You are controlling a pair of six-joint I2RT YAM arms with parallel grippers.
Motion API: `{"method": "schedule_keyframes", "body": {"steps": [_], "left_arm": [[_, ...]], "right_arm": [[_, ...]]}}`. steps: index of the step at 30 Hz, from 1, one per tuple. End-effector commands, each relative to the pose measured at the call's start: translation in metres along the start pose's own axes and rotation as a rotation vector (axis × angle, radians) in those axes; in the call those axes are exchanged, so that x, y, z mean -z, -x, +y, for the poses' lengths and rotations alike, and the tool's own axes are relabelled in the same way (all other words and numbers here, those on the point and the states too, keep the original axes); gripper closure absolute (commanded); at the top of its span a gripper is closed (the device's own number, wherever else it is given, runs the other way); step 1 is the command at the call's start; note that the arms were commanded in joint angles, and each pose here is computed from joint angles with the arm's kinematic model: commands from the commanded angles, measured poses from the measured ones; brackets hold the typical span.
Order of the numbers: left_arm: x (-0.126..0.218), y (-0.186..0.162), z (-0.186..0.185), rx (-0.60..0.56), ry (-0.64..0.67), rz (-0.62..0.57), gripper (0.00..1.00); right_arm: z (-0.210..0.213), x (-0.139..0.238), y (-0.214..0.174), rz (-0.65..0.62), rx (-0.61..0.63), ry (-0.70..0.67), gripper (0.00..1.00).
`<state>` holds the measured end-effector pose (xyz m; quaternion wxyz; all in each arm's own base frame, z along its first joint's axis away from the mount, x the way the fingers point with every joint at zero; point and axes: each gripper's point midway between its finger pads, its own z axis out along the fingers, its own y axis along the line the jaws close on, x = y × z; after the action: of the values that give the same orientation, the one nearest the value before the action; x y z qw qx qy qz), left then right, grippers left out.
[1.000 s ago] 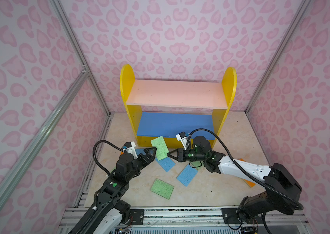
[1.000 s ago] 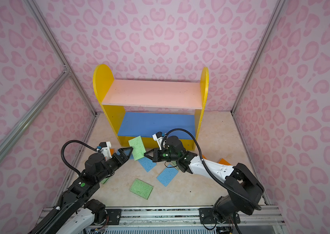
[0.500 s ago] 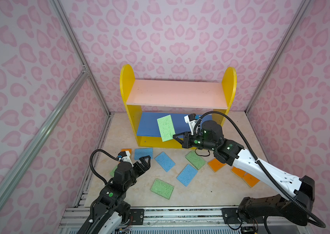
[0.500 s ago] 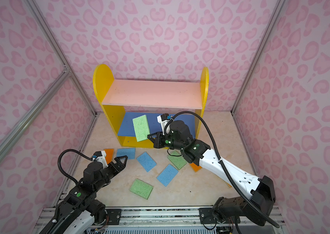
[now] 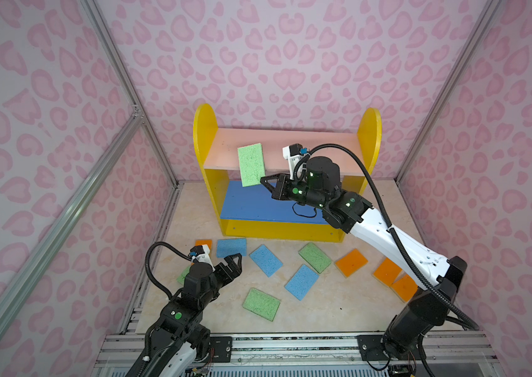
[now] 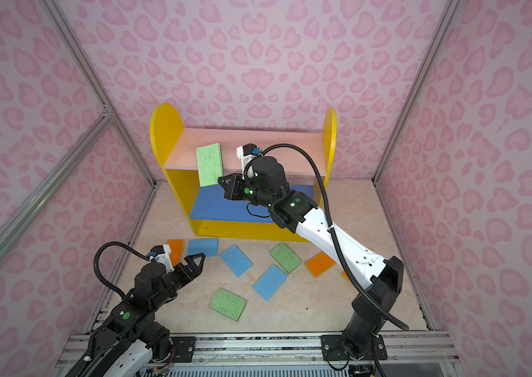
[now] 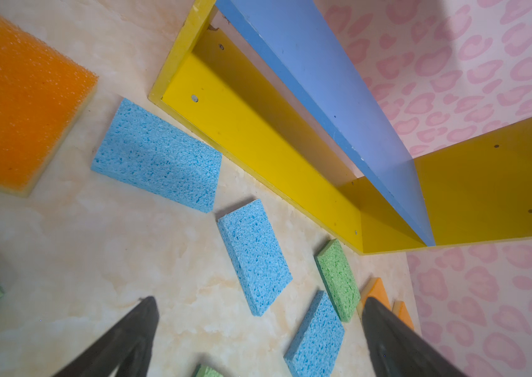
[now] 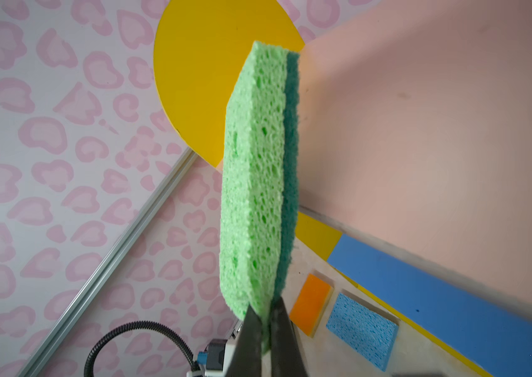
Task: Place and organize the cleaning sponges onto the shelf
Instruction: 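Carry the sponge to the pink shelf with the right gripper while the left withdraws, then lower the green sponge onto the pink shelf and open the right gripper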
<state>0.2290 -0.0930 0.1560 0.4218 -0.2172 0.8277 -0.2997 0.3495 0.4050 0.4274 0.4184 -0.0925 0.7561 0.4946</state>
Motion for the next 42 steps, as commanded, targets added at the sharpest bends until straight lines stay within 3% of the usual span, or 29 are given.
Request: {"method": "schedule_keyframes", "body": {"steps": [1,13,21,25,31,38,42], "left_arm": [[0.001,0.0,0.006,-0.021,0.024,-0.006,0.02],[0.0,-0.005,0.014,-0.035,0.045,0.003,0.02],[0.001,-0.006,0.014,-0.042,0.048,0.007,0.02],[0.001,-0.005,0.013,-0.044,0.046,0.006,0.03],[-0.001,-0.005,0.014,-0.042,0.049,0.009,0.03],[-0.001,-0.006,0.014,-0.04,0.049,0.009,0.03],[-0.001,-0.006,0.015,-0.042,0.051,0.009,0.03]], "right_arm": [[0.015,-0.018,0.015,-0.051,-0.005,0.042,0.98],[0.03,-0.092,0.03,-0.089,-0.038,0.111,0.97],[0.02,-0.112,0.034,-0.134,-0.102,0.105,0.95],[0.019,-0.114,0.033,-0.135,-0.109,0.107,0.89],[0.02,-0.115,0.029,-0.123,-0.104,0.114,0.71],[0.02,-0.115,0.024,-0.109,-0.093,0.105,0.7],[0.029,-0.11,0.017,-0.095,-0.048,0.107,0.6]]}}
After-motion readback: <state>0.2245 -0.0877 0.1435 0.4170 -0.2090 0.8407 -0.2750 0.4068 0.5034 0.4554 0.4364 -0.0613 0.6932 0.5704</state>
